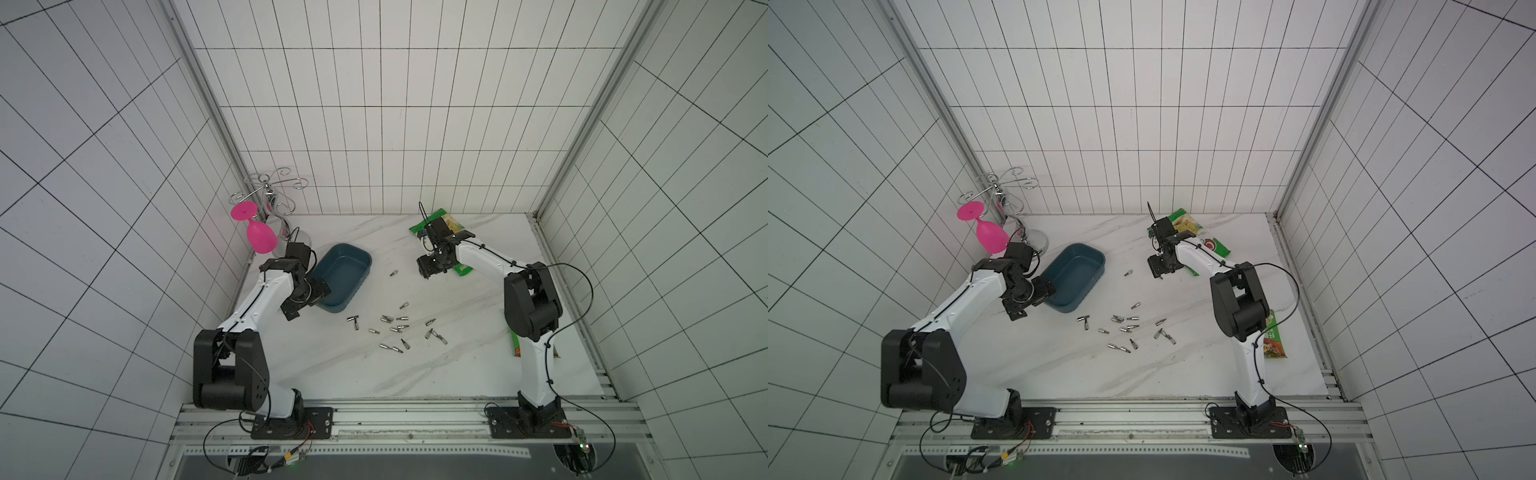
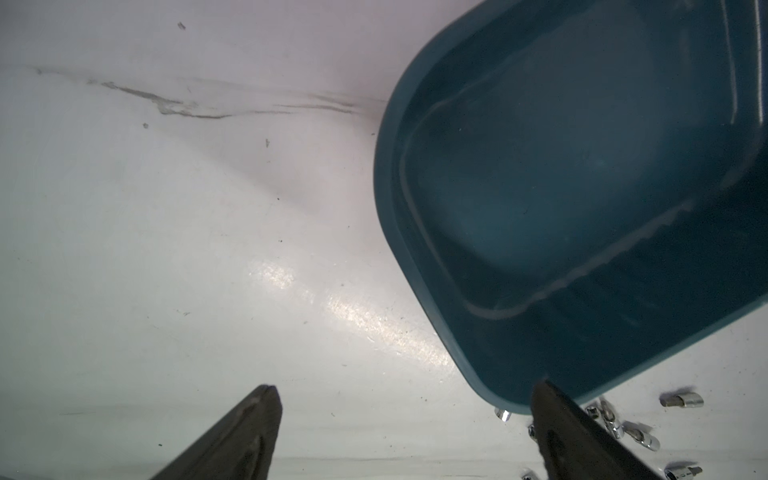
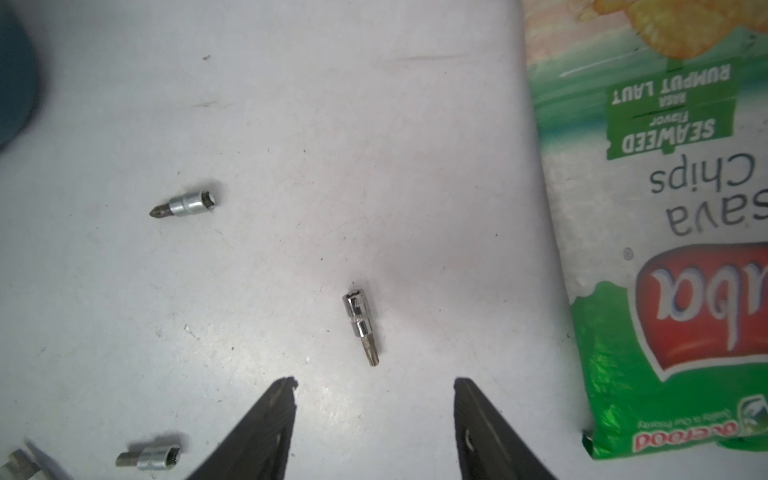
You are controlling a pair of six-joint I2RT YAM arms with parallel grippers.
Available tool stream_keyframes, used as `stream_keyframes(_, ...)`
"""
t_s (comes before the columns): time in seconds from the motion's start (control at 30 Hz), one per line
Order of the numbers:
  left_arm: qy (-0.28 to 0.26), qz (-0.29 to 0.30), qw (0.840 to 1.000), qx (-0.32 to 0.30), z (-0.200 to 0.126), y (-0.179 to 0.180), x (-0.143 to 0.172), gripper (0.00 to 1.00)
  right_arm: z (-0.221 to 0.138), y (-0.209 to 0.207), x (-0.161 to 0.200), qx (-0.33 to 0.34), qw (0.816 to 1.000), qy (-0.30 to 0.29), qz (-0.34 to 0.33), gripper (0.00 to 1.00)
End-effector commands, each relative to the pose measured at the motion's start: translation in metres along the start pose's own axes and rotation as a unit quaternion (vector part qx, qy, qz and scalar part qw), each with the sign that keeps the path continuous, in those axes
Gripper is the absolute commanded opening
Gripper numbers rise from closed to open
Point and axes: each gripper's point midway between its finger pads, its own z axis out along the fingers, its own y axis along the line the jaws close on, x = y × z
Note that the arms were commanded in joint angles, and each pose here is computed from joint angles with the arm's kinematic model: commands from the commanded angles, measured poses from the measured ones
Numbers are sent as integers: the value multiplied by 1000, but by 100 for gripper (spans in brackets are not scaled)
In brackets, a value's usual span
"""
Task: Put the bit on the desktop into the storage box
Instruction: Move the storage box to the center of the board, then pick up the screwdriver bit from the center of the board.
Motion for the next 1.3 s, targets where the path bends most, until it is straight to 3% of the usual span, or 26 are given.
stream_keyframes(0.0, -8, -6, 1000, 8, 8, -3, -6, 97, 7, -4, 0, 17, 1000, 17, -11, 60)
stream_keyframes(1.27, 17, -6, 1000, 8, 43, -6, -29, 97, 55, 19, 20, -45, 994, 95, -26, 23)
